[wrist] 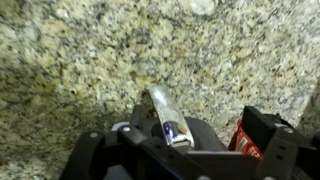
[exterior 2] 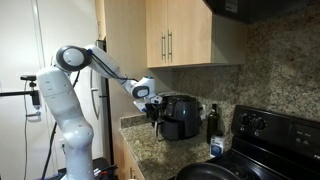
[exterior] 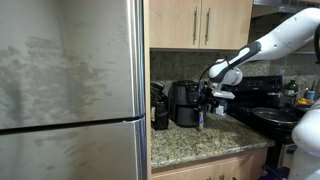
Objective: Open the basket of the airfryer.
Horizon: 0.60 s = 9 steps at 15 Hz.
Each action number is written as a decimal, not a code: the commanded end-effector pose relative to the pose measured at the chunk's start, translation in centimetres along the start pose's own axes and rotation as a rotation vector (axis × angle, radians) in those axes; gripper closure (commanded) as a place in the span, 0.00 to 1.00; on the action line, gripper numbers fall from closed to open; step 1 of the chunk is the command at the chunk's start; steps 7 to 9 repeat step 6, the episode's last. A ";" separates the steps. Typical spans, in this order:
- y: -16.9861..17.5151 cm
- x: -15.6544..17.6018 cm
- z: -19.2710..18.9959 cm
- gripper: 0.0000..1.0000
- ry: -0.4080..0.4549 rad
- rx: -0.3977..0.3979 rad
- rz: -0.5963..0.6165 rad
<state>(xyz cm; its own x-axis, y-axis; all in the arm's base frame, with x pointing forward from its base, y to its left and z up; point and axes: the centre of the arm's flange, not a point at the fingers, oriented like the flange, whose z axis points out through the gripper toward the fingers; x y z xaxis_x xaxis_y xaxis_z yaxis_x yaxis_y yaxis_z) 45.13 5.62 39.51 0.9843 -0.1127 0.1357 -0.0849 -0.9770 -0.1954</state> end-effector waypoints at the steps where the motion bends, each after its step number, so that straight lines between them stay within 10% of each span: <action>1: 1.2 -6.0 -7.1 0.00 0.001 -0.007 -0.007; 4: 2.1 -9.4 -12.1 0.00 0.188 0.096 -0.028; 5: 0.6 -4.8 -9.1 0.00 0.106 0.044 -0.013; 9: 0.9 -5.7 -10.7 0.00 0.146 0.065 -0.014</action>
